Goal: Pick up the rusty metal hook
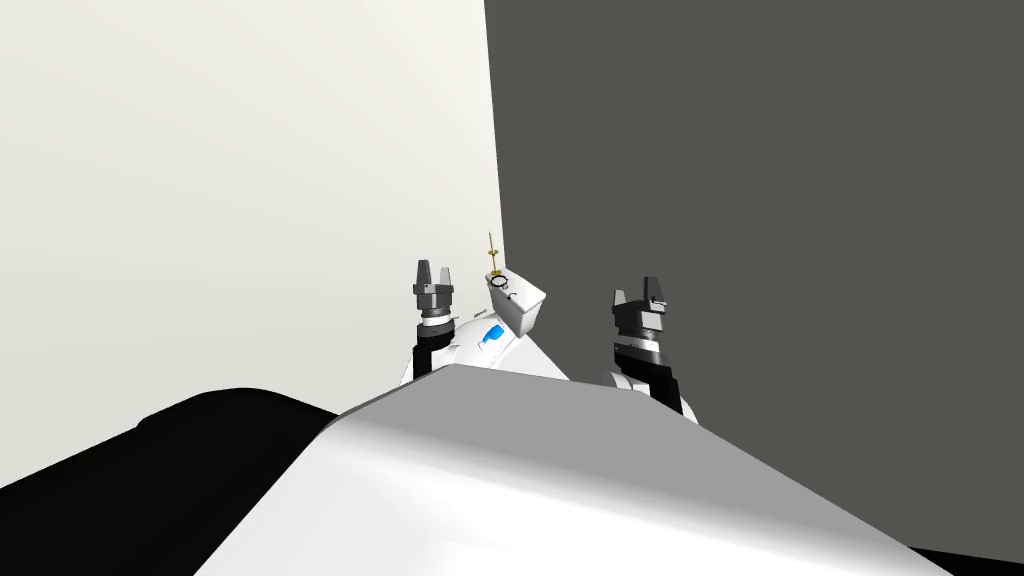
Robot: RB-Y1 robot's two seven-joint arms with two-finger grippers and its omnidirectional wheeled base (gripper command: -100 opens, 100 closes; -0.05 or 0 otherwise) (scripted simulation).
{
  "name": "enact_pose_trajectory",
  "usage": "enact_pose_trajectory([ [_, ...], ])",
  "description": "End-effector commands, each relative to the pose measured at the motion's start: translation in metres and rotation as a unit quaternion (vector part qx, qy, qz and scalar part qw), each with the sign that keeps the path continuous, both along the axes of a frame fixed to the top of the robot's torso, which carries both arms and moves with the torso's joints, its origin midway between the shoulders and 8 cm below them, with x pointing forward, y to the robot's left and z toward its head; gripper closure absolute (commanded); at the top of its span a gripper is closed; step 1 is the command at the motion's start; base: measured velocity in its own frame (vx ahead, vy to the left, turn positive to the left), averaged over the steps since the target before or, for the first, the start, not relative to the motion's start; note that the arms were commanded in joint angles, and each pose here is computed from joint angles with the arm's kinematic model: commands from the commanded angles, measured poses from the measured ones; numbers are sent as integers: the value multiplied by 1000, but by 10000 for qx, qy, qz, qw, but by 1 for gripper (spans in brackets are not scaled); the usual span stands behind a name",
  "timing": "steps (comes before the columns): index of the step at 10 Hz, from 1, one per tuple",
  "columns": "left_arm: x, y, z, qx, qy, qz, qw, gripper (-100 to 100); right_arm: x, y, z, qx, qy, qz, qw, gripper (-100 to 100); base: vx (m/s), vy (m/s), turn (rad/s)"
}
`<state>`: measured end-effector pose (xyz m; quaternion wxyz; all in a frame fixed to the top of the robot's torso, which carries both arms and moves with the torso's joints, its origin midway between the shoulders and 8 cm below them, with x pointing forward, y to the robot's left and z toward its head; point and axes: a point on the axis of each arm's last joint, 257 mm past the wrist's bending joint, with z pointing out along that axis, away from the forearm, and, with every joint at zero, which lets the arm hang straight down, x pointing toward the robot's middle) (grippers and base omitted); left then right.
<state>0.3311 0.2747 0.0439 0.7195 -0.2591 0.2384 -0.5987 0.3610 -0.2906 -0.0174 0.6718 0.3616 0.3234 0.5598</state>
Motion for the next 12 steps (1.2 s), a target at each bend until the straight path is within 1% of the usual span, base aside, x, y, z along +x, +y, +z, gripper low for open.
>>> enact_pose_trajectory([
  [1, 4, -4, -3, 125, 87, -87, 9998, -100, 0, 0, 0, 0, 0, 0, 10000, 0, -1, -2, -25],
  [4, 19, -14, -17, 378, 378, -289, 9982, -100, 0, 0, 0, 0, 0, 0, 10000, 0, -3, -5, -48],
  [7, 40, -23, -37, 574, 792, -480, 9940, -100, 0, 0, 0, 0, 0, 0, 10000, 0, -4, -9, -82],
  [10, 63, -32, -64, 720, 1287, -640, 9870, -100, 0, 0, 0, 0, 0, 0, 10000, 0, -4, -11, -100],
  [12, 79, -38, -84, 808, 1647, -730, 9803, -100, 0, 0, 0, 0, 0, 0, 10000, 0, -5, -16, -114],
])
